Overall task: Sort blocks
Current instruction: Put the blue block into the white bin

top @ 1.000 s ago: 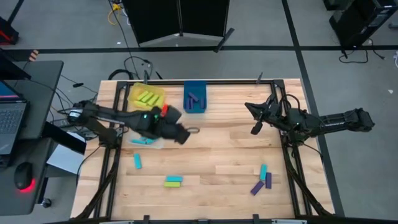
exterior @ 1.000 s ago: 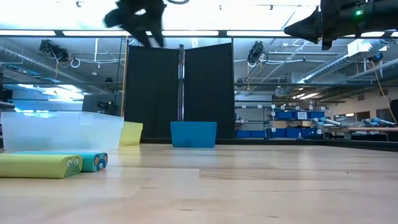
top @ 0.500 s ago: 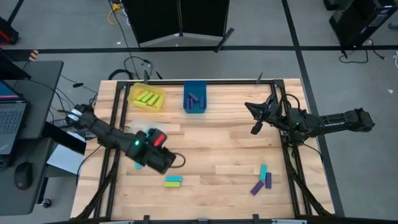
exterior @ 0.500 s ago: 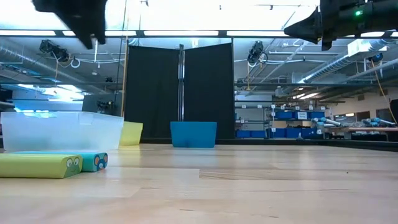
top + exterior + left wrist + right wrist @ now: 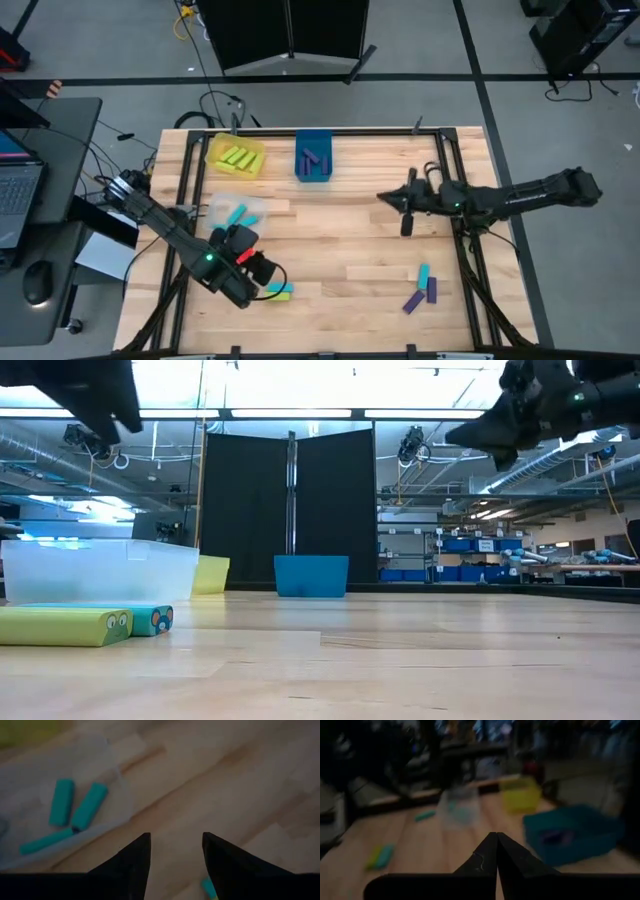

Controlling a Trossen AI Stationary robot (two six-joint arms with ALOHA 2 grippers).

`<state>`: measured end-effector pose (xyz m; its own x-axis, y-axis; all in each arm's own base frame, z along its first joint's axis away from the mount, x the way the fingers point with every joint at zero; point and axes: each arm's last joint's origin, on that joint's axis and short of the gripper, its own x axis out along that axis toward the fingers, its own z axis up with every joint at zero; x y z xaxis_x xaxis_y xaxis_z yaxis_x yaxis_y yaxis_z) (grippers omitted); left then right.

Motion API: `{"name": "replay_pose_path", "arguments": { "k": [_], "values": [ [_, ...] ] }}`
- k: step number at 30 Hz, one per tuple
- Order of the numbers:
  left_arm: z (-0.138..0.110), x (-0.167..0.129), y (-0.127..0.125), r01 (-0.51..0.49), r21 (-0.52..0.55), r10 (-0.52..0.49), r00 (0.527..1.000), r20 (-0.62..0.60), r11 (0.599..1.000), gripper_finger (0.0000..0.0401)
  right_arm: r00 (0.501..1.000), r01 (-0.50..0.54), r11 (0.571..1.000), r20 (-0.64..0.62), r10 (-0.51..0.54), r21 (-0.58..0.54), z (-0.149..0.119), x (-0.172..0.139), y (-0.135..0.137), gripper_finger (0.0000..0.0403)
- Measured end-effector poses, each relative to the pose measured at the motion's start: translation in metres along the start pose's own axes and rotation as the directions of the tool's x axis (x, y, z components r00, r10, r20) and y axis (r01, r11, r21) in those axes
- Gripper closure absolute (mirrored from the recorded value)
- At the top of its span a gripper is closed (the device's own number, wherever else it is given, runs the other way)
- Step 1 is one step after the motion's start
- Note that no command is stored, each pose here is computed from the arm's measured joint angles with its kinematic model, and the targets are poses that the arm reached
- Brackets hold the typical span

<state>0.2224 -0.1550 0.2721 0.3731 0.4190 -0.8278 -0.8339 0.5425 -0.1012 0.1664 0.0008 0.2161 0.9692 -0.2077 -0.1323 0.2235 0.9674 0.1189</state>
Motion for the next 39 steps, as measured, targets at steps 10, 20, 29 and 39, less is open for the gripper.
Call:
{"name": "replay_pose_path", "arguments": {
  "k": [10, 20, 29, 39],
  "values": [
    [0.007, -0.001, -0.001, 0.008, 0.087, -0.029, 0.969, 0.246, 0.996, 0.0215, 0.966, -0.058, 0.998, -0.254, 0.047, -0.036, -0.003, 0.020, 0.038, 0.0367],
    [0.018, 0.001, -0.001, -0.077, 0.223, -0.026, 0.905, 0.424, 0.972, 0.0215, 0.878, 0.152, 0.988, -0.459, -0.134, 0.003, 0.007, 0.024, 0.080, 0.0355],
    [0.030, 0.008, -0.001, -0.173, 0.301, 0.013, 0.884, 0.467, 0.938, 0.0215, 0.785, 0.403, 0.893, -0.578, -0.225, 0.200, -0.026, 0.002, 0.108, 0.0298],
    [0.038, 0.015, -0.011, -0.176, 0.456, -0.021, 0.918, 0.396, 0.873, 0.0215, 0.598, 0.668, 0.708, -0.731, -0.328, 0.228, -0.060, -0.026, 0.125, 0.0249]
  ]
}}
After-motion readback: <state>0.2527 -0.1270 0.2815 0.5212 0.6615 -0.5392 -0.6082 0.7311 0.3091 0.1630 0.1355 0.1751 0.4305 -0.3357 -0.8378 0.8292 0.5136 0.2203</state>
